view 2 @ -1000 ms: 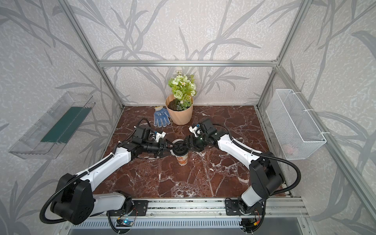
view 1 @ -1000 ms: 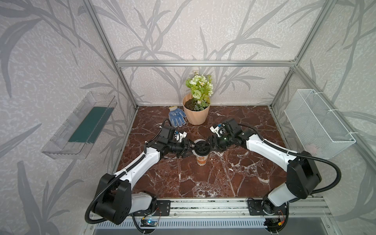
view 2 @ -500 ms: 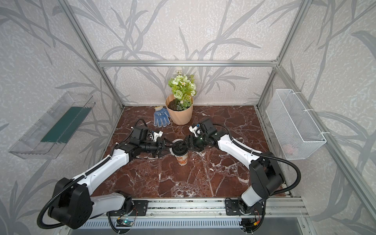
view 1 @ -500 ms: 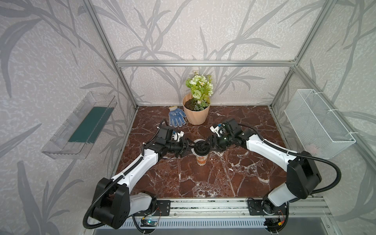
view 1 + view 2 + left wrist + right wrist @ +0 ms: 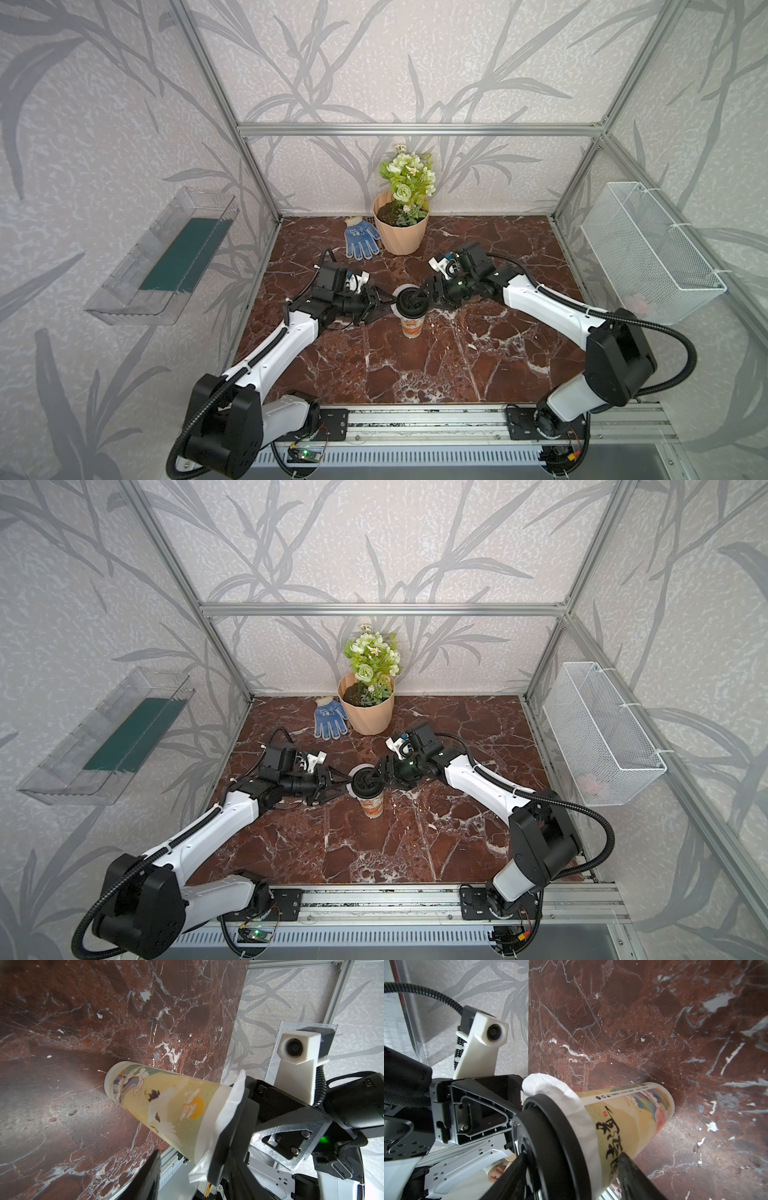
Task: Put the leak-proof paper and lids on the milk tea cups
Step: Secure the cup lid on the cup.
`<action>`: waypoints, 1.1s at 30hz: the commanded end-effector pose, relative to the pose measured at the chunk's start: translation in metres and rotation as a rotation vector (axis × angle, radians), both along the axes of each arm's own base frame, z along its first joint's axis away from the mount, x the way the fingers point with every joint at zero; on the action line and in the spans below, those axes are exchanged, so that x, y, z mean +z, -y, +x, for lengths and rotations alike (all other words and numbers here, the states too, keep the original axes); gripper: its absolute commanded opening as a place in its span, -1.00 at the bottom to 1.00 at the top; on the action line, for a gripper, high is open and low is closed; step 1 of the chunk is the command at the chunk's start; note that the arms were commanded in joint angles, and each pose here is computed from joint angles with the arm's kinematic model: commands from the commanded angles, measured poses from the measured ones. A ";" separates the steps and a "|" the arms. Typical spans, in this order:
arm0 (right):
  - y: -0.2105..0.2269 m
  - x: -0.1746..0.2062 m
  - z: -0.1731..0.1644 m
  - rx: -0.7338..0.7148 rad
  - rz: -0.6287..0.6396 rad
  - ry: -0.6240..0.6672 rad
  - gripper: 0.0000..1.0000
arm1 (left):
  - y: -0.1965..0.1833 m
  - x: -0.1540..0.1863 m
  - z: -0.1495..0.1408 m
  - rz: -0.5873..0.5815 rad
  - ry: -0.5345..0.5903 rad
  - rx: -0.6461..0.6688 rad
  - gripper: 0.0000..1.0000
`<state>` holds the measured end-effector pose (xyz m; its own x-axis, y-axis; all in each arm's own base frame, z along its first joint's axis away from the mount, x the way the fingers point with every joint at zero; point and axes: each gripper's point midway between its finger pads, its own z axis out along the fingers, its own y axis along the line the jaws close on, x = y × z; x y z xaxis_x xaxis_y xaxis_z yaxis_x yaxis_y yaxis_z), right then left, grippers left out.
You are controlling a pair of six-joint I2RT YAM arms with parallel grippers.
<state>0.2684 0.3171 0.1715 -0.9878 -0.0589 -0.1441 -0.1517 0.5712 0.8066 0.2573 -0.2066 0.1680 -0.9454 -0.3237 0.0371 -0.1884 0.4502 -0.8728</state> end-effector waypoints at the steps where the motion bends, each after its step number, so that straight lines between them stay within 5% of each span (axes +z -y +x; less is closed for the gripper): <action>1: 0.012 -0.028 -0.012 -0.010 -0.089 -0.070 0.34 | -0.002 -0.006 -0.007 -0.004 -0.021 -0.001 -0.01; 33: 0.015 -0.042 -0.013 -0.022 -0.122 -0.104 0.29 | -0.012 -0.052 -0.022 0.136 -0.136 -0.053 -0.19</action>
<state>0.2693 0.3163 0.1715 -0.9881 -0.0563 -0.1434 -0.1498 0.5693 0.8084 0.2519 -0.2105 0.1642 -0.9720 -0.2350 -0.0022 -0.1134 0.4771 -0.8715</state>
